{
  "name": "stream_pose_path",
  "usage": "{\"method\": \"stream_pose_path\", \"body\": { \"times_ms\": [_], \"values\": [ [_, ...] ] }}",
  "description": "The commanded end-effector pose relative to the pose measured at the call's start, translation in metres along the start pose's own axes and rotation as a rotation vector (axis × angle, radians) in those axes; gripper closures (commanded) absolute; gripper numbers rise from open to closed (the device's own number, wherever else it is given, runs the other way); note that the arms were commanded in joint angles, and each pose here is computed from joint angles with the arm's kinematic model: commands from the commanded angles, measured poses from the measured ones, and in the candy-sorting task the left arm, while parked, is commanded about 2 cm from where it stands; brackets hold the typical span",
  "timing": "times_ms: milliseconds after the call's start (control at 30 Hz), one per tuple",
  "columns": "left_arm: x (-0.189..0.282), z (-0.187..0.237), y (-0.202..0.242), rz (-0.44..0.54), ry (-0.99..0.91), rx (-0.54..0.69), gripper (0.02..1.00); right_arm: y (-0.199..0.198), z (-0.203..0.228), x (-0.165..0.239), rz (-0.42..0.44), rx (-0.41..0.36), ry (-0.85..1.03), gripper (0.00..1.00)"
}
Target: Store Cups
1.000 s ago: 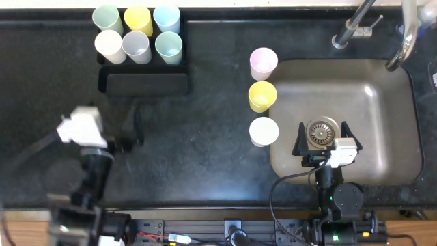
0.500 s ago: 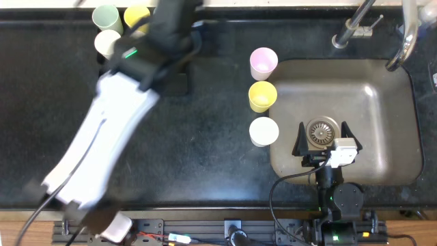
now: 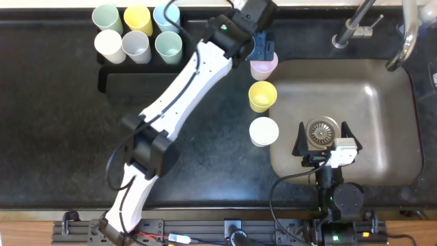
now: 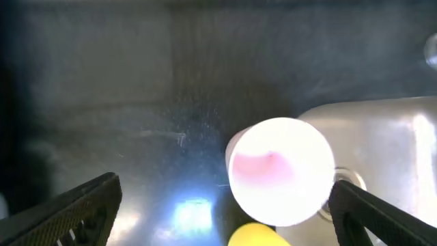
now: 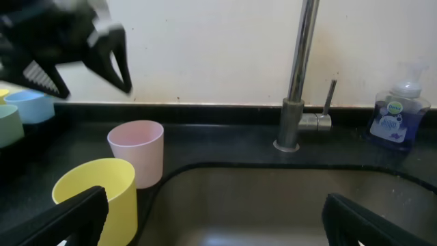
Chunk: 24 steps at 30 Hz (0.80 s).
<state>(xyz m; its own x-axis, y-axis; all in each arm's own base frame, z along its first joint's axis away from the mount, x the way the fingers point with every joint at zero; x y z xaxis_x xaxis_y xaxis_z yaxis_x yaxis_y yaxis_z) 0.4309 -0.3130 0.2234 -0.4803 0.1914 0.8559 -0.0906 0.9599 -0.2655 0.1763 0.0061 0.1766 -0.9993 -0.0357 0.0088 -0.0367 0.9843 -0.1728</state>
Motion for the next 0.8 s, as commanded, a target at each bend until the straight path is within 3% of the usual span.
{"method": "stream_pose_path", "body": {
  "times_ms": [33,333,467,533,667,733,800],
  "values": [
    [-0.011,0.004,-0.007,0.009,0.016,0.044,0.018,0.001,0.004,-0.001,-0.004,-0.003,0.003,0.001],
    [-0.046,0.021,-0.007,-0.022,0.066,0.050,0.027,0.001,0.004,-0.001,-0.004,-0.003,0.003,0.003],
    [-0.058,0.028,-0.010,-0.018,0.093,0.043,0.123,0.001,0.004,-0.001,-0.004,-0.003,0.003,0.003],
    [-0.061,0.031,-0.011,-0.020,0.097,0.039,0.261,0.001,0.004,-0.001,-0.004,-0.003,0.003,0.005],
    [-0.063,0.034,-0.012,-0.025,0.098,0.034,0.706,0.001,0.004,-0.001,-0.004,-0.003,0.003,0.003],
    [-0.063,0.033,-0.012,-0.027,0.092,0.032,0.862,0.001,0.004,-0.001,-0.004,-0.003,0.003,0.003],
    [-0.063,0.033,-0.012,-0.027,0.092,0.029,0.954,0.001,0.004,-0.001,-0.004,-0.003,0.003,0.003]
  ]
}}
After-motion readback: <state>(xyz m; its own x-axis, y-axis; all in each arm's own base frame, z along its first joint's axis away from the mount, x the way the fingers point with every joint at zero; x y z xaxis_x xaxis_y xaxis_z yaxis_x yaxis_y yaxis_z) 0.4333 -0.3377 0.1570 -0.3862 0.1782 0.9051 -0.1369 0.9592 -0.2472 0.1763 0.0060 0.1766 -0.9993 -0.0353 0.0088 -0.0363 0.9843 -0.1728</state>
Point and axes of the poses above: each gripper's point midway between its finger pads, its own x axis back along the fingers, its own y axis along the line the jaws close on, z = x × y, the point moved 7 cm from there along x, back along the fingers, and after that the axes turned 11 degrees about x, right-handed, at the moved point
